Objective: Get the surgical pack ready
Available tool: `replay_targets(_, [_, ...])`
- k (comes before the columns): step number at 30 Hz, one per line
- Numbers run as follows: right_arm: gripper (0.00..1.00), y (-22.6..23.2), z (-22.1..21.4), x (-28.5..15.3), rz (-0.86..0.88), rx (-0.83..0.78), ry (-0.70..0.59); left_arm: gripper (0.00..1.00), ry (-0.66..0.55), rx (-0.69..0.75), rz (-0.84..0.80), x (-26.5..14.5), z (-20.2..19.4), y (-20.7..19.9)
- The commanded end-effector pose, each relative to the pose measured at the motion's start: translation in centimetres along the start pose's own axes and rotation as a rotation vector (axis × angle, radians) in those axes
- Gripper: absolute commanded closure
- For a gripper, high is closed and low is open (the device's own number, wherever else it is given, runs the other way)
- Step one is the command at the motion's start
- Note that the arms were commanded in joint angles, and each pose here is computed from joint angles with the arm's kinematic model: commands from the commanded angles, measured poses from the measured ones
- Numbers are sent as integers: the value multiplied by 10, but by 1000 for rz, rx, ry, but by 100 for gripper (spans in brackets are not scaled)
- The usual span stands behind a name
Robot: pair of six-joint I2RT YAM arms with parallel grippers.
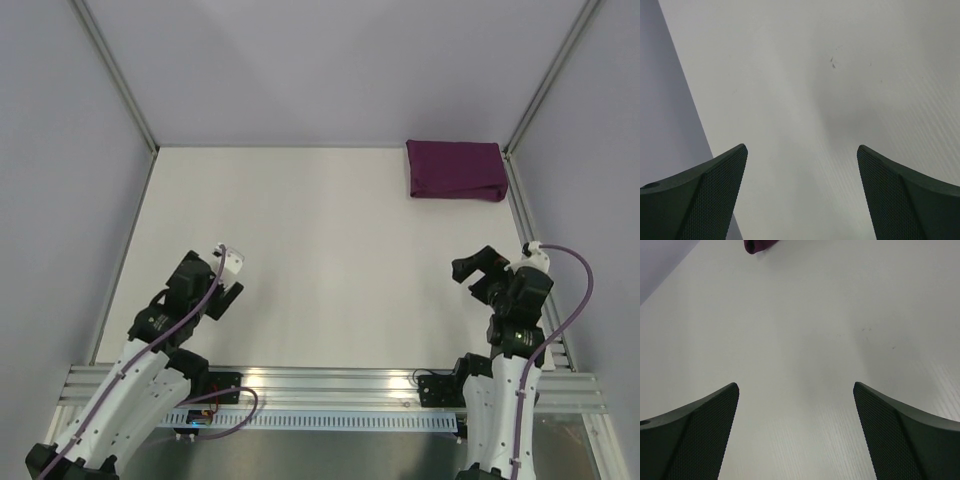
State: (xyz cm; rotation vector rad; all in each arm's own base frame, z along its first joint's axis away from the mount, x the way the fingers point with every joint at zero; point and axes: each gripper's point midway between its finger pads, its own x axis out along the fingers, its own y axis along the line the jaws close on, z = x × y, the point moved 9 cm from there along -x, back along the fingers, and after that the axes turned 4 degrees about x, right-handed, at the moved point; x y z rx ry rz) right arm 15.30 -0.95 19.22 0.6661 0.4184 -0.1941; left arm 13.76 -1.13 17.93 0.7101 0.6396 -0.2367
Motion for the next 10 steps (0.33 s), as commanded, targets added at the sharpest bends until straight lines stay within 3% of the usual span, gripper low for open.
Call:
replay_targets(1, [0,6,-2,5,107,-20,4,0,16,-30,-7,3,1,-1])
replay_targets(10, [0,12,-10,6,202,-37,53,0,53,-27,9,8,-2,-2])
